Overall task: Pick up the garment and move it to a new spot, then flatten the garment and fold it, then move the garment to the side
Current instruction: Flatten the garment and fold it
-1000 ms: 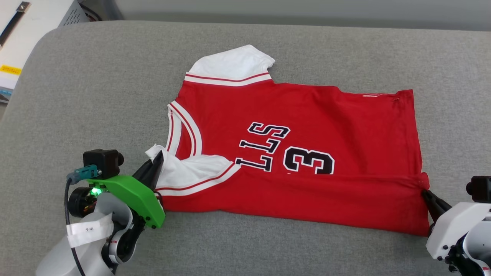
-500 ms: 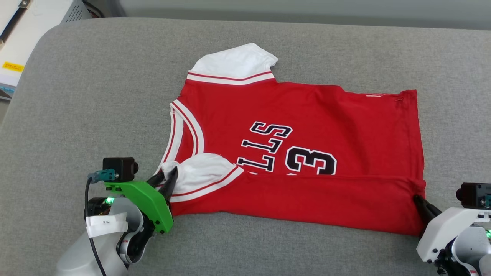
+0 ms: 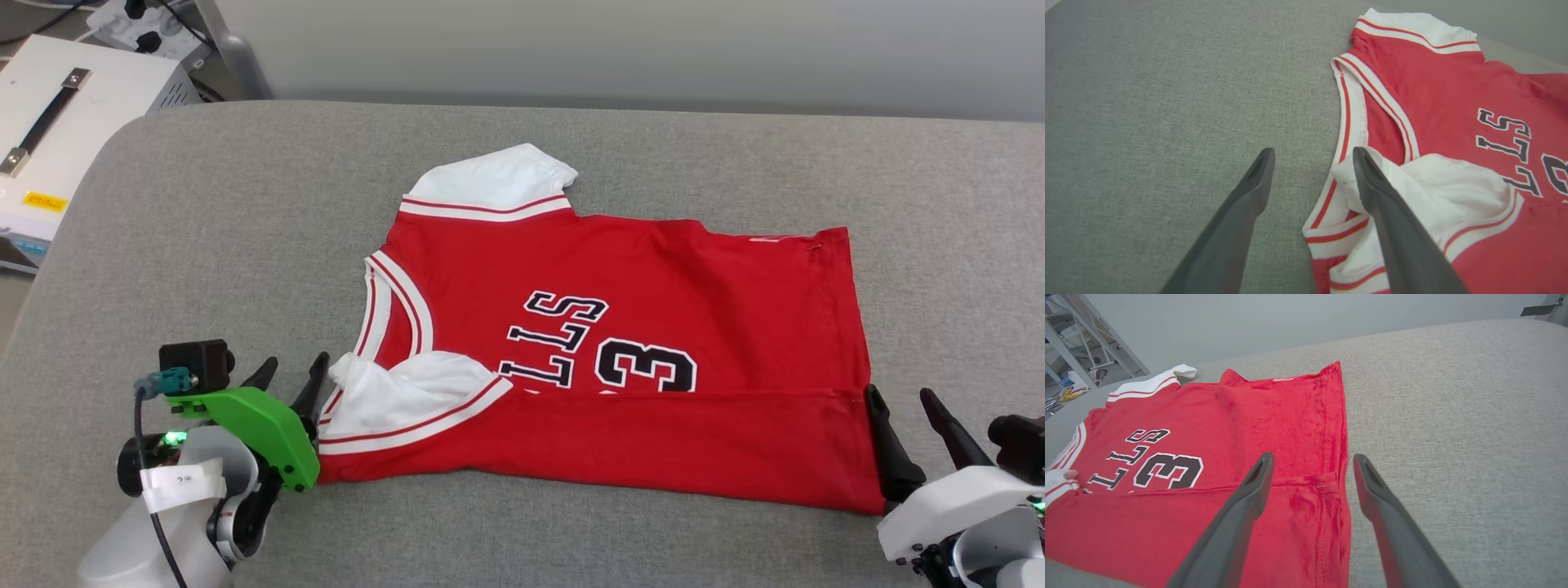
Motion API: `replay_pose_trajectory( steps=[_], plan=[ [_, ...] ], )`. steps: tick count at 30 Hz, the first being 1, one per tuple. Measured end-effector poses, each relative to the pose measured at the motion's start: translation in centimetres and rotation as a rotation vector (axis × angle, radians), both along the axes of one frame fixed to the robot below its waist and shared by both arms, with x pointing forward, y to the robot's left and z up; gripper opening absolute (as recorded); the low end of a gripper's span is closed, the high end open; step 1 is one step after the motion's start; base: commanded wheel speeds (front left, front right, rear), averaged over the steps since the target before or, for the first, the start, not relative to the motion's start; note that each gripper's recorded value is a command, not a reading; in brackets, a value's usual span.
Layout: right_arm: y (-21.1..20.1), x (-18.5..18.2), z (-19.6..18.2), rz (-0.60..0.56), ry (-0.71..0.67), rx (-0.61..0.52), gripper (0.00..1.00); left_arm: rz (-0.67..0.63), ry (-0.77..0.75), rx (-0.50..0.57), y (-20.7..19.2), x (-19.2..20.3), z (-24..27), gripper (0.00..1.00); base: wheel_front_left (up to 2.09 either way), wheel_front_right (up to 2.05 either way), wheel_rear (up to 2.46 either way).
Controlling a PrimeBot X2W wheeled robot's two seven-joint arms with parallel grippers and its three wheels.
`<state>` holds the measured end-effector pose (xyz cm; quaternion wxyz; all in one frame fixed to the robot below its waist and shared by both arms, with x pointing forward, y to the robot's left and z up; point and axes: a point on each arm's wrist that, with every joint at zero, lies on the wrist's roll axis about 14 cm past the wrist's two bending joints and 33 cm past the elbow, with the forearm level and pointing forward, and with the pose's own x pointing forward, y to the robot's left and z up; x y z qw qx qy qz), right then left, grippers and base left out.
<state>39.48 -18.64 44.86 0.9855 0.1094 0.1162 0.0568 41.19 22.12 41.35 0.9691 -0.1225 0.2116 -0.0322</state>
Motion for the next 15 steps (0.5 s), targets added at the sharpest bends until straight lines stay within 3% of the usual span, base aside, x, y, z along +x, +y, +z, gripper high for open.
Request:
replay_pose_trajectory(
  steps=[5, 15],
  plan=[
    [-0.8, -0.8, 1.3, -0.046, -0.056, 0.004, 1.0, -0.026, 0.016, 0.013, 0.7, 0.1, 1.5, 1.0, 0.0, 0.0, 0.0],
    [-1.6, -1.8, 1.4, -0.099, -0.06, 0.013, 1.0, -0.183, 0.308, -0.029, -0.5, -3.3, -0.2, 1.0, 0.0, 0.0, 0.0]
  ],
)
